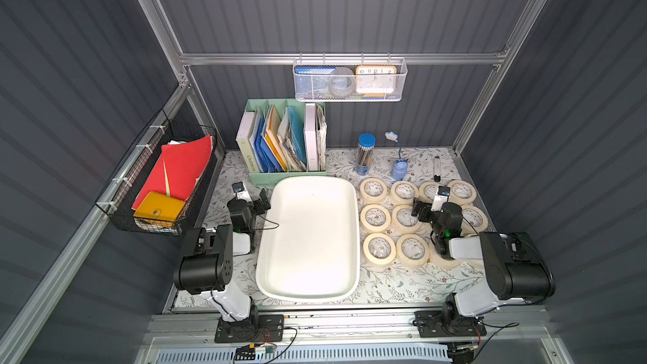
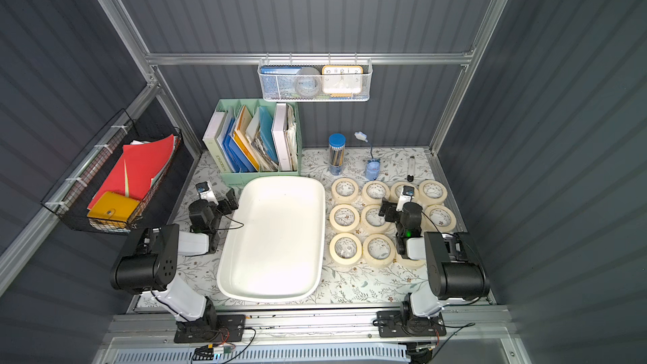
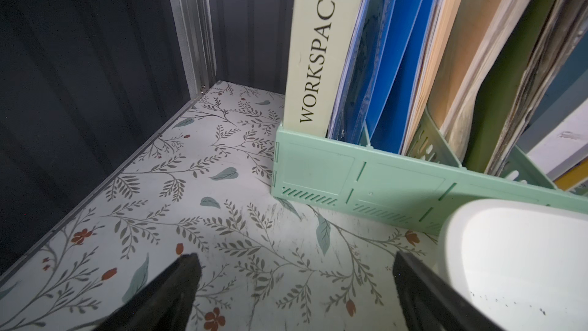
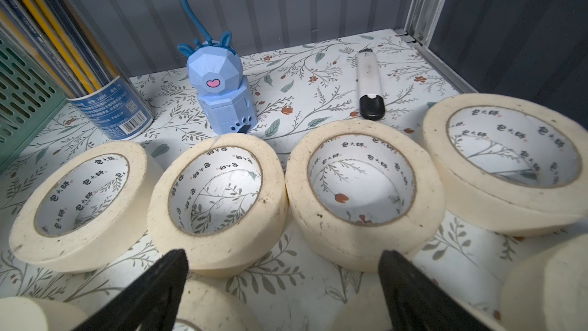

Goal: Take out the art tape in the storage box
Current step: Reset both arms

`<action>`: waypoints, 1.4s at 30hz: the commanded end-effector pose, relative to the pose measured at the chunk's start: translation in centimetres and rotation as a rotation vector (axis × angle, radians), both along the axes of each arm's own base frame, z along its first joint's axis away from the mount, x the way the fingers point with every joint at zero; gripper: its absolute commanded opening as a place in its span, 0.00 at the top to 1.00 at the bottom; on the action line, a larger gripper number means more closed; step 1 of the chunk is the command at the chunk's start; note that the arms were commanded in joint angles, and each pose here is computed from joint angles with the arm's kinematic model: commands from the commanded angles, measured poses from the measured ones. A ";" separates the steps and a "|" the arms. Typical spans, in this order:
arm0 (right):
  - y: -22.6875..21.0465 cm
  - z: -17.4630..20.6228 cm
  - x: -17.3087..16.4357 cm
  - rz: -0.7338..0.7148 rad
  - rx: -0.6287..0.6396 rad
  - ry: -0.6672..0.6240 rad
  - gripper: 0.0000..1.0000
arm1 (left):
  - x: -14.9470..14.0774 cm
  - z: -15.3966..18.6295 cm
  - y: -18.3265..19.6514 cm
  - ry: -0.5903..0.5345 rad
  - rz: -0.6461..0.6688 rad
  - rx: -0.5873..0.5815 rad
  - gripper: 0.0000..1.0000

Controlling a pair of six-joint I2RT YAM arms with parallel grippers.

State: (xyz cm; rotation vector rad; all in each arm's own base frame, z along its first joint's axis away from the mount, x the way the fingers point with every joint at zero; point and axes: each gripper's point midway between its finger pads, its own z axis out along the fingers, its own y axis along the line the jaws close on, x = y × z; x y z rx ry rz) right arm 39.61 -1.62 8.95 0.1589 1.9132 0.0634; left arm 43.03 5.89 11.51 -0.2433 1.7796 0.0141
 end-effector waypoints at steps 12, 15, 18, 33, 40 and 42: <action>0.2 0.6 0.4 0.013 -0.007 -0.024 0.01 | -0.7 -3.0 0.1 0.112 0.008 0.004 0.00; 0.2 0.6 0.4 0.013 -0.007 -0.025 0.01 | -0.7 -3.1 0.1 0.113 0.010 0.003 0.00; 0.2 0.6 0.4 0.013 -0.007 -0.025 0.01 | -0.7 -3.1 0.0 0.114 0.008 0.004 0.00; -0.1 1.1 -1.1 -0.009 -0.021 -0.083 0.01 | -0.7 -3.1 0.1 0.112 0.009 0.003 0.00; -2.2 1.0 -1.4 -0.111 0.033 -0.063 0.01 | -0.7 -3.0 0.0 0.112 0.006 0.004 0.00; -1.5 0.9 -1.1 -0.062 0.032 -0.060 0.01 | -0.7 -3.1 0.1 0.114 0.010 0.003 0.00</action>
